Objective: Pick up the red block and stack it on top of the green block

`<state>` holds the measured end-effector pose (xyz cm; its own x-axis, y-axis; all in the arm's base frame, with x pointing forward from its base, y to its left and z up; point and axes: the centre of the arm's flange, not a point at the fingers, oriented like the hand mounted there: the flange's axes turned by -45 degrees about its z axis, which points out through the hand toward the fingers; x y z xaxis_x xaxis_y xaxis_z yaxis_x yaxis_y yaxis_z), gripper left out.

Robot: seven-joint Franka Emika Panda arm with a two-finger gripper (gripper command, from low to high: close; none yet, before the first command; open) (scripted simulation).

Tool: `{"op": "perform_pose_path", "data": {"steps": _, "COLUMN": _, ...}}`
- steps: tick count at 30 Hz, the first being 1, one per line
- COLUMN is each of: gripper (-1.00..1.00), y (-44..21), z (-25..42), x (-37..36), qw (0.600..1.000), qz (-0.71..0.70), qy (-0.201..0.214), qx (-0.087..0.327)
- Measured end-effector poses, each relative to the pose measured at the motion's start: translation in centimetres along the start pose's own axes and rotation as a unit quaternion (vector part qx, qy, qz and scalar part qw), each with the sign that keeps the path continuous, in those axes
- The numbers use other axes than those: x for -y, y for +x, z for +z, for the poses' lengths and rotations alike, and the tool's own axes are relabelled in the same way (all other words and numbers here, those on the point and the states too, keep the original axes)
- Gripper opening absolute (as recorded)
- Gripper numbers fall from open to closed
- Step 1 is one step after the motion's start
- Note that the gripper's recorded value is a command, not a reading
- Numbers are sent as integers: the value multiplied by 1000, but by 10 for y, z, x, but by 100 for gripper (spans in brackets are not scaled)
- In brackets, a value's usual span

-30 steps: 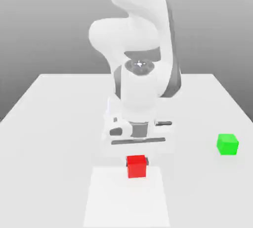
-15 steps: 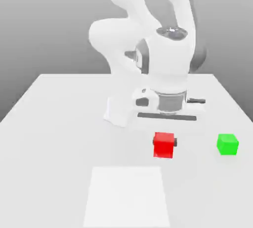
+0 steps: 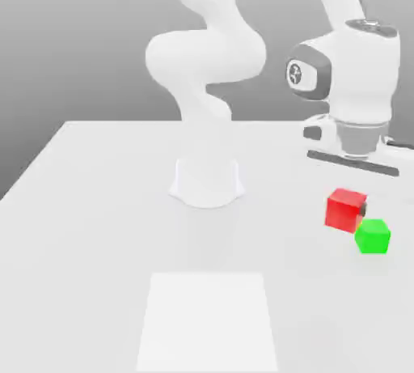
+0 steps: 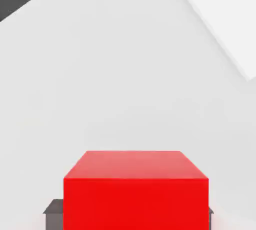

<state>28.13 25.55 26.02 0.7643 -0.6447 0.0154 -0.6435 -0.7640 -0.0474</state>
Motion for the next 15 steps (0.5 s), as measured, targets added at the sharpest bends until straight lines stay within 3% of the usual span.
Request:
{"op": "perform_pose_path", "data": {"steps": 10, "gripper": -100, "y": -100, "z": 10, "x": 10, "qw": 989, "qz": 146, "qy": -21, "qx": 4}}
{"op": "perform_pose_path", "data": {"steps": 15, "gripper": -100, "y": -111, "z": 23, "x": 12, "qw": 987, "qz": 159, "qy": -18, "qx": 3}}
